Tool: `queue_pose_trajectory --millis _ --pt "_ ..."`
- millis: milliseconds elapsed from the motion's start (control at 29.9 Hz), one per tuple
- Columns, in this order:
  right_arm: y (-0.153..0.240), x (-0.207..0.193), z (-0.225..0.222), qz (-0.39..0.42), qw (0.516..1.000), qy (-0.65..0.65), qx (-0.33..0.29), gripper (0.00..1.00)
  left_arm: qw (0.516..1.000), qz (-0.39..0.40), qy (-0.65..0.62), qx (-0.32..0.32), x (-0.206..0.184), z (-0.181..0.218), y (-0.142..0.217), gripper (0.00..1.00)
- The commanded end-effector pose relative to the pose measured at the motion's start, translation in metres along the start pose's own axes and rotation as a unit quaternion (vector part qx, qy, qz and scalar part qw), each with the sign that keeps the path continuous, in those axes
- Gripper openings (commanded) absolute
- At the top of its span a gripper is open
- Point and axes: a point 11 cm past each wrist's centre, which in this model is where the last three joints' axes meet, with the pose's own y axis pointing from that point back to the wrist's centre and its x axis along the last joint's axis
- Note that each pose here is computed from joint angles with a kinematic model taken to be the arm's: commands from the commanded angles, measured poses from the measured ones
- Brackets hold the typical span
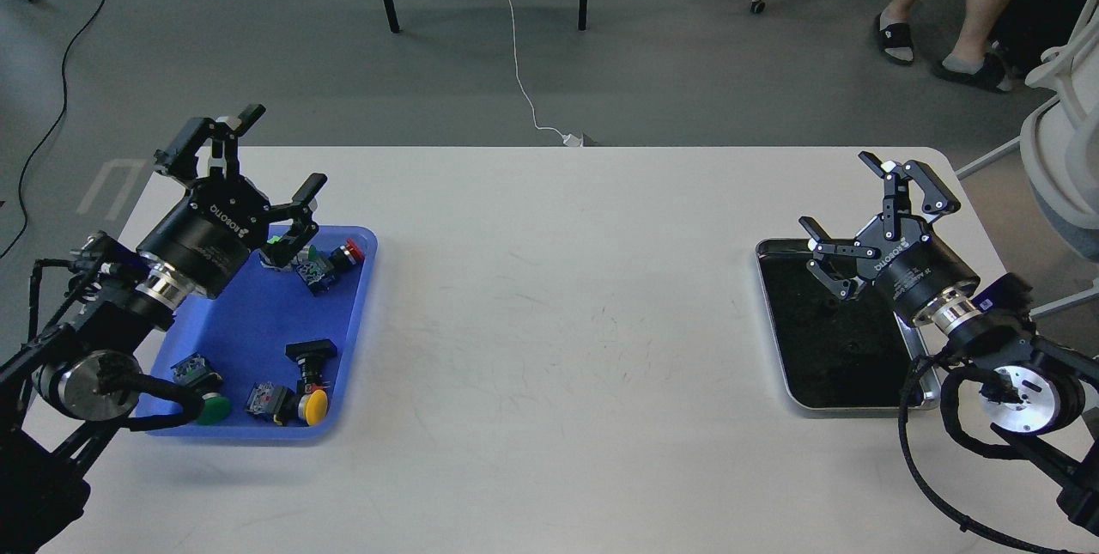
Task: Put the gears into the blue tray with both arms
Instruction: 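Move the right gripper over the metal tray with the black mat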
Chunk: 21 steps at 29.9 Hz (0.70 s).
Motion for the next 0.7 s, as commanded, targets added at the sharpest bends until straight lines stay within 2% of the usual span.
queue_pose_trajectory --millis 0,301,334,468,568,669 --pt "0.002 0.001 -0.002 -0.005 1.0 0.017 -0.003 0.99 1.0 0.0 -0.005 -0.006 0.001 0.001 0.005 0.98" --pt "0.01 -0.005 -0.027 -0.052 0.996 0.067 -0.008 0.99 1.0 0.006 -0.008 -0.024 0.007 0.011 0.003 0.98" --pt "0.016 -0.019 -0.062 -0.125 0.973 0.192 -0.035 0.99 0.999 -0.003 -0.021 -0.026 0.004 0.017 -0.007 0.98" --pt "0.018 -0.022 -0.089 -0.159 0.926 0.336 -0.065 0.99 0.999 -0.007 -0.02 -0.031 0.001 0.018 -0.01 0.98" --pt "0.016 -0.027 -0.107 -0.196 0.851 0.475 -0.109 0.99 0.999 -0.012 -0.023 -0.033 0.0 0.021 -0.01 0.98" --pt "0.01 -0.03 -0.109 -0.237 0.749 0.593 -0.179 0.99 0.998 -0.036 -0.023 -0.043 -0.008 0.023 -0.011 0.98"
